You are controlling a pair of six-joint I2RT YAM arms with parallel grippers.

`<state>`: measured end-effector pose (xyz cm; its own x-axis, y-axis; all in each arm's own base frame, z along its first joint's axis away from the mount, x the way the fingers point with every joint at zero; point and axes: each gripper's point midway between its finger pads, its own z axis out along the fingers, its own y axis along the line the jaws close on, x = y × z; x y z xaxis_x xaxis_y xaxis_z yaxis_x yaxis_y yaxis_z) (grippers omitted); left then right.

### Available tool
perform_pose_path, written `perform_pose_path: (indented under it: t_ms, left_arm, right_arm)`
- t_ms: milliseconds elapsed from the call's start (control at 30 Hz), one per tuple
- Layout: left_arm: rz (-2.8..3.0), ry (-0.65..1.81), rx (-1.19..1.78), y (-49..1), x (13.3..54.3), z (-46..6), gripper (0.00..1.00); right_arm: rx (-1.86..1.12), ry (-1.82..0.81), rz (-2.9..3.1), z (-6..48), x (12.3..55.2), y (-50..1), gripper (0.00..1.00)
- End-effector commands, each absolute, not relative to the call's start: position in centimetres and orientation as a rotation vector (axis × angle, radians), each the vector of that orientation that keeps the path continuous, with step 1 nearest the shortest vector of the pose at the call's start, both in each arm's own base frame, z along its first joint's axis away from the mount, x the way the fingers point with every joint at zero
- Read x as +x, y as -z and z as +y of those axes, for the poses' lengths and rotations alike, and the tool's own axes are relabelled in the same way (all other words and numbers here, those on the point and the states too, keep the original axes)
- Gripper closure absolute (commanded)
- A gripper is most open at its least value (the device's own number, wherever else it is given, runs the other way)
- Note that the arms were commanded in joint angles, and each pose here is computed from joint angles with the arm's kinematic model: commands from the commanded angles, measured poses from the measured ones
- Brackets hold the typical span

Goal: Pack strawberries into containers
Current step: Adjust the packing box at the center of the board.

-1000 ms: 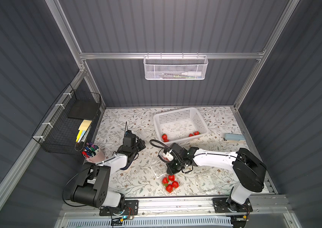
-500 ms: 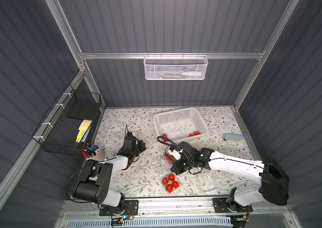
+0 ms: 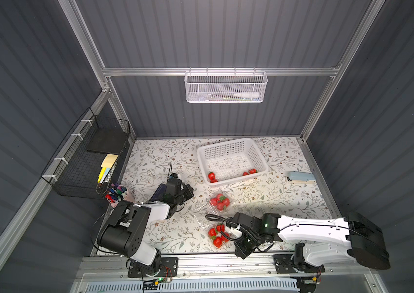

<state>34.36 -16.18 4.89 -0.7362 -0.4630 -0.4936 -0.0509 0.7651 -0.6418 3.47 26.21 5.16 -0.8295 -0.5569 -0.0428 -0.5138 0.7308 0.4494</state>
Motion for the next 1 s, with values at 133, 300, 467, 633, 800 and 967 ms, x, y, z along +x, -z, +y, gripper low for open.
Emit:
perform_pose_path:
  t_ms: [133,300,467,633,800,967]
  left_arm:
    - [2.313,0.788,-0.395,-3.6,34.3,-16.0,0.95]
    - [2.339,0.773,-0.400,-2.7,34.1,-16.0,0.96]
    - [2.352,0.778,-0.400,-2.3,33.7,-16.2,0.97]
    - [2.378,0.777,-0.403,-1.4,33.0,-16.2,0.97]
    - [2.402,0.784,-0.409,-0.8,32.0,-16.1,0.97]
    - [2.394,0.815,-0.420,-1.5,31.2,-16.1,0.97]
  right_arm:
    - [0.792,0.619,-3.010,25.8,6.9,-2.8,1.00]
    - [0.799,0.712,-3.038,28.0,8.7,-3.1,1.00]
    - [0.768,0.746,-3.040,28.4,9.7,-2.8,1.00]
    - [0.759,0.769,-3.054,28.3,11.2,-3.1,1.00]
    - [0.770,0.805,-3.071,29.0,13.1,-3.9,1.00]
    - [0.761,0.833,-3.052,29.5,13.6,-3.9,1.00]
